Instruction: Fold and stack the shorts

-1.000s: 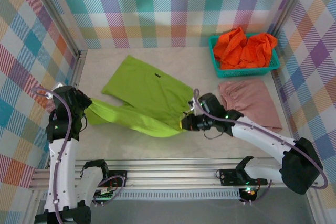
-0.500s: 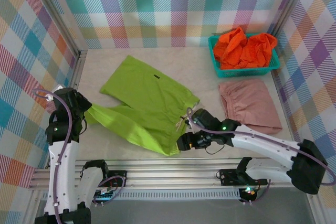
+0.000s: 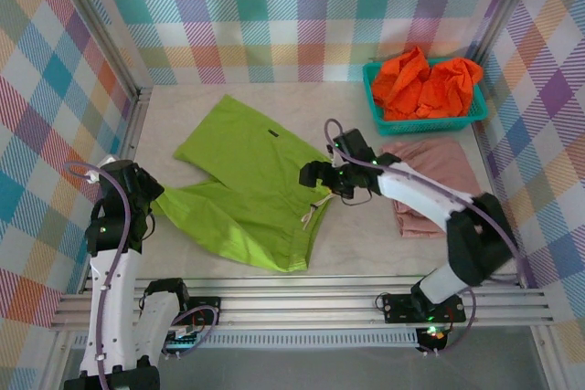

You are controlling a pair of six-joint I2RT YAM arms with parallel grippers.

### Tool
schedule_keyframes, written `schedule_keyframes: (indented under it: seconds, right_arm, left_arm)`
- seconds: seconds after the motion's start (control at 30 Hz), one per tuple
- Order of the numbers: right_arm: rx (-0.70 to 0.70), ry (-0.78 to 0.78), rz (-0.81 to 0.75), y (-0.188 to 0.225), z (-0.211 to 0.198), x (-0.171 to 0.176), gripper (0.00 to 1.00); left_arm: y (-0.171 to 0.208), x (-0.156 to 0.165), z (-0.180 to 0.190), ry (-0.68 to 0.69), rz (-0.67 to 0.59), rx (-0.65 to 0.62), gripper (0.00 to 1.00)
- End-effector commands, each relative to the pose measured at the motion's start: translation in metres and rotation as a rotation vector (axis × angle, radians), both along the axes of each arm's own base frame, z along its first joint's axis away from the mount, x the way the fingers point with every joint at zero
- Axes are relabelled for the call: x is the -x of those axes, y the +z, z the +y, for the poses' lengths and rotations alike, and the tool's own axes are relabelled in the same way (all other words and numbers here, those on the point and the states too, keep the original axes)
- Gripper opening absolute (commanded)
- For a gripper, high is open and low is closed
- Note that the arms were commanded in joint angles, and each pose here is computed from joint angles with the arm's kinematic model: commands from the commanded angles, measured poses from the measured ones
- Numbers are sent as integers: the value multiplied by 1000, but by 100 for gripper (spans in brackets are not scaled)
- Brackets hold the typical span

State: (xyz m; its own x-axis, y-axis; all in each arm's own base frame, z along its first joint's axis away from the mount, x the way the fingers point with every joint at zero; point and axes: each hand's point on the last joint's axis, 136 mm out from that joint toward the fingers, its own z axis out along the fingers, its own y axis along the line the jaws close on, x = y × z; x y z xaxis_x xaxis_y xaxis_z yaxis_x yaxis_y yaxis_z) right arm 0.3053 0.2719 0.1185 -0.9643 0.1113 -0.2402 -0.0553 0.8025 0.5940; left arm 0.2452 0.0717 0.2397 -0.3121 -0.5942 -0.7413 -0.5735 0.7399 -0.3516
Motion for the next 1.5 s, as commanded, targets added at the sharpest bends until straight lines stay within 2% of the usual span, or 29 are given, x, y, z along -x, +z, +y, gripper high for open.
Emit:
schedule_keyframes:
  seconds: [0.0, 0.2, 0.4, 0.53, 0.63, 0.77, 0.9, 1.1, 1.13, 1.3, 1.47]
  right_arm:
    - [-25, -28, 43, -12, 6, -29, 94]
    - [40, -90, 163, -68, -12, -74, 93]
    - [106, -116, 187, -88, -32, -138, 93]
    - [76, -104, 141, -78, -33, -172, 92]
    - [15, -61, 38, -37, -25, -179, 91]
    - [-81, -37, -85, 30, -19, -147, 92]
    - [-67, -52, -172, 69, -33, -99, 96]
    - [-62, -195, -123, 65, -70, -32, 95]
    - [-67, -227, -112, 61, -76, -20, 98]
    - [-85, -312, -37, 35, -92, 14, 99]
    - [-153, -355, 113, 3, -85, 34, 99]
  left_arm:
    - [4, -2, -1, 3, -37, 15, 0]
    - [6, -3, -5, -15, -55, 27, 0]
    - [6, -7, -15, -62, -94, 61, 0]
    - [1, -10, -21, -89, -107, 89, 0]
    - [-4, -10, -25, -100, -103, 110, 0]
    - [-10, -8, -27, -104, -98, 126, 0]
    - [-15, -7, -28, -104, -100, 135, 0]
    - [-23, -5, -30, -111, -84, 141, 0]
    - [-24, -4, -30, -111, -83, 142, 0]
    - [-26, -3, -30, -112, -83, 143, 0]
    - [-28, -1, -30, -111, -75, 138, 0]
